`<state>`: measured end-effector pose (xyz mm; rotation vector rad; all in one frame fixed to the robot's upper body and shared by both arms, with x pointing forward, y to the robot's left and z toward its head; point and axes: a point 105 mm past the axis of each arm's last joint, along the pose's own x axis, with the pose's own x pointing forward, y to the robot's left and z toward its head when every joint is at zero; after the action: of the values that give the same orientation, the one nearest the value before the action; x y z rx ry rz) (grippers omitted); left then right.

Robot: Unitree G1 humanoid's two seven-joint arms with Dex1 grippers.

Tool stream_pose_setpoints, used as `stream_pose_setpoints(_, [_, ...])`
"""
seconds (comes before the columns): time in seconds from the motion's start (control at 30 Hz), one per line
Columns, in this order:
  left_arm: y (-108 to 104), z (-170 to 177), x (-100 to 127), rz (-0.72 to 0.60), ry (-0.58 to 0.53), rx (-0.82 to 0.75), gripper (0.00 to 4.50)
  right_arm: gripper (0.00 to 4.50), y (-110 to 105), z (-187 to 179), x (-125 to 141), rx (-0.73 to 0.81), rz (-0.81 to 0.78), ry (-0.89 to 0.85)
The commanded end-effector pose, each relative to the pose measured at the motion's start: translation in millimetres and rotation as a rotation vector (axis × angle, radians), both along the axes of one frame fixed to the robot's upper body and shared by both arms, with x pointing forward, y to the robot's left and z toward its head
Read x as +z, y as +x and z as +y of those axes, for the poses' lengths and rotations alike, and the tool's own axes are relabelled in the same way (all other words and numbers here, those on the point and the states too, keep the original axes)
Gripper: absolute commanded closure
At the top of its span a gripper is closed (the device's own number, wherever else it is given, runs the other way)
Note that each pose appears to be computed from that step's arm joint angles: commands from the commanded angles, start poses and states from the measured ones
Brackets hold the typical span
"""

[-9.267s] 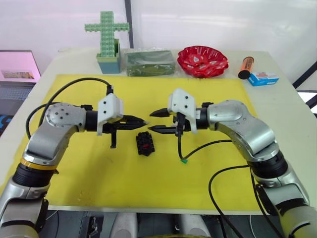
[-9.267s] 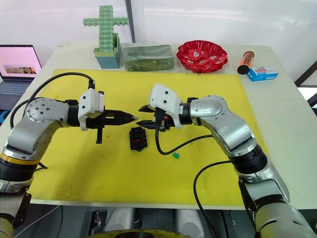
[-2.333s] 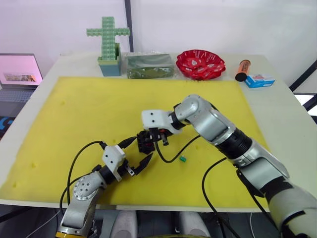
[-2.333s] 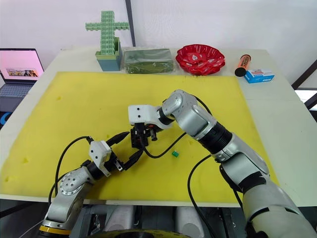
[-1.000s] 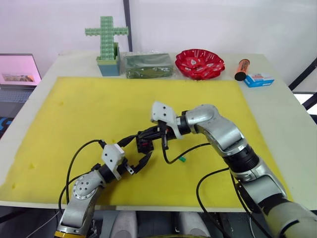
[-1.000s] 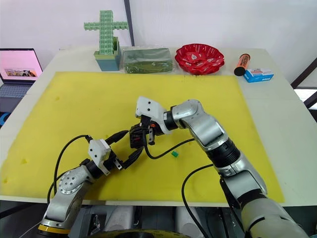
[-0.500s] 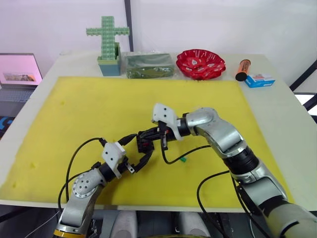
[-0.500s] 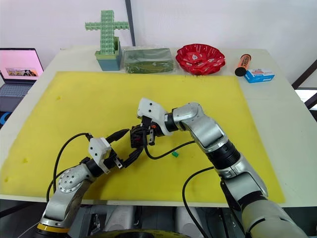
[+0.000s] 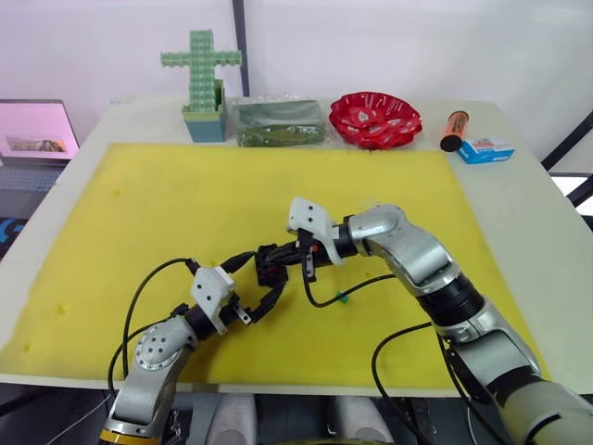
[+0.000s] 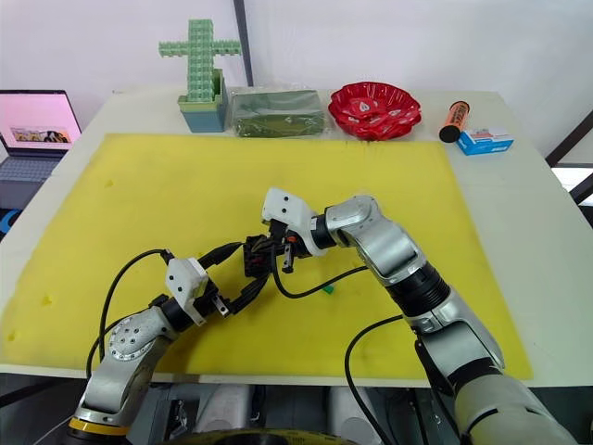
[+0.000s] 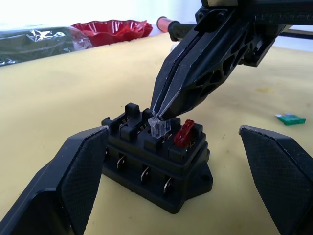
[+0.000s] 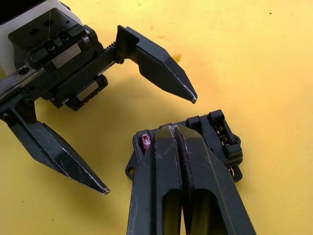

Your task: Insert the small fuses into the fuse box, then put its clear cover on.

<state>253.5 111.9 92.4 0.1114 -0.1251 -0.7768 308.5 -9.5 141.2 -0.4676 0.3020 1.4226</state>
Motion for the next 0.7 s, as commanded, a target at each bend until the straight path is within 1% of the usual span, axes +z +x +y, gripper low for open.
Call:
stream_pose_setpoints(0.03, [-2,-1,11,-0.042,-0.011,-0.002,0.0,4.47,0,2,0,0.005,-0.01,-0.007])
stream_pose_setpoints(0.27, [-3,-1,12,-0.043,-0.012,0.0,0.0,4.47,-4,-2,-8,0.025,0.007,-0.056])
stream_pose_setpoints(0.47, [-2,-3,13,-0.044,-0.014,0.002,0.0,4.47,-6,-4,-13,0.047,-0.008,-0.092])
stream_pose_setpoints(0.7, [-3,-3,15,-0.041,-0.014,0.005,0.0,4.47,5,-6,-19,-0.012,-0.009,-0.113])
